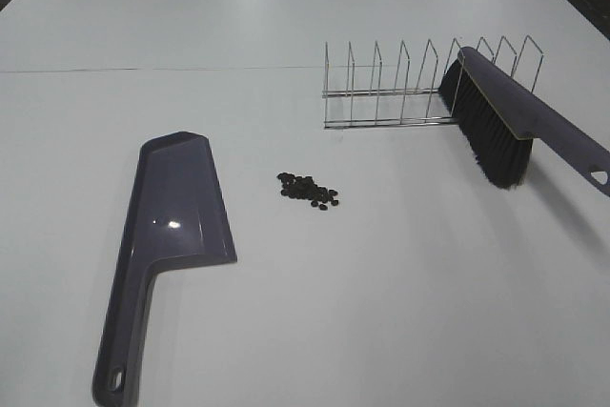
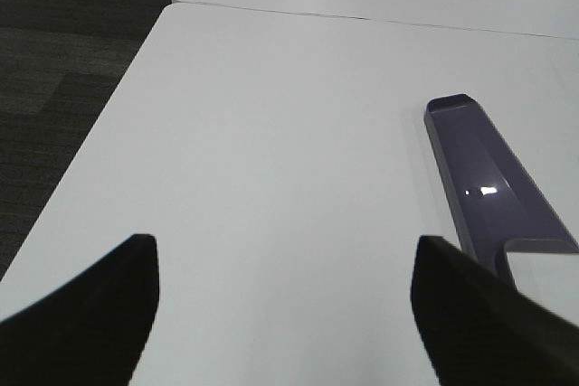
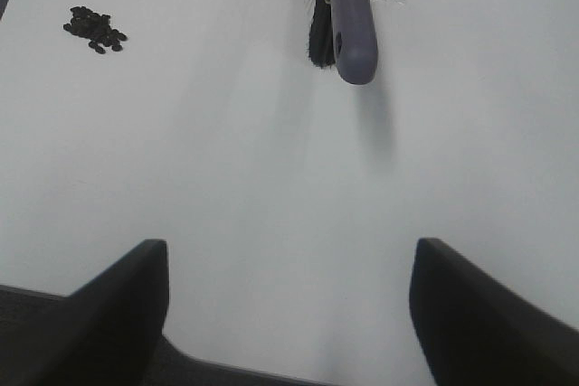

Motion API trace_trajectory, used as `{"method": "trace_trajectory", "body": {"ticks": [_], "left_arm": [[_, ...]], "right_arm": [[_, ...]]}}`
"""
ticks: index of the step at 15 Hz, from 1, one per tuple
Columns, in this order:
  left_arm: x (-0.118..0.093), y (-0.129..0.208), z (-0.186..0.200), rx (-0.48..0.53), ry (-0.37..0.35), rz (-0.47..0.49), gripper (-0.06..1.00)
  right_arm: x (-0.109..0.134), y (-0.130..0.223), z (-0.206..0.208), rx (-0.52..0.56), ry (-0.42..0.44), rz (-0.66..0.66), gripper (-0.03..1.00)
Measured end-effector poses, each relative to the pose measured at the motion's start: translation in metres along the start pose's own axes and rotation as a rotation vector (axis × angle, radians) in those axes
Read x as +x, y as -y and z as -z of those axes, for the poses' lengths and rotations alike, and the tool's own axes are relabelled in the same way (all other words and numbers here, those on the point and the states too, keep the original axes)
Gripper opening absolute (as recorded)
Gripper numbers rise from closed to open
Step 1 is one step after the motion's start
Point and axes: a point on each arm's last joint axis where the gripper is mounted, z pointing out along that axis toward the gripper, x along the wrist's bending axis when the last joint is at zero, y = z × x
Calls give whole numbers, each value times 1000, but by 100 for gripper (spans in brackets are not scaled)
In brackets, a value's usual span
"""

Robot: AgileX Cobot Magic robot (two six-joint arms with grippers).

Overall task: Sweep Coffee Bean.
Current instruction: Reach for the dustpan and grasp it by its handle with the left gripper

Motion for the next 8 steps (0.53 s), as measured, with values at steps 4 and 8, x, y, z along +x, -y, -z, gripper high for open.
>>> {"method": "trace_trajectory", "body": {"ticks": [4, 8], "left_arm": [[-1, 0, 0, 1, 11, -17, 71], [-1, 0, 0, 1, 15, -19, 71]], "right_arm": [[0, 0, 0, 0, 0, 0, 65], [0, 0, 0, 0, 0, 0, 65]]}}
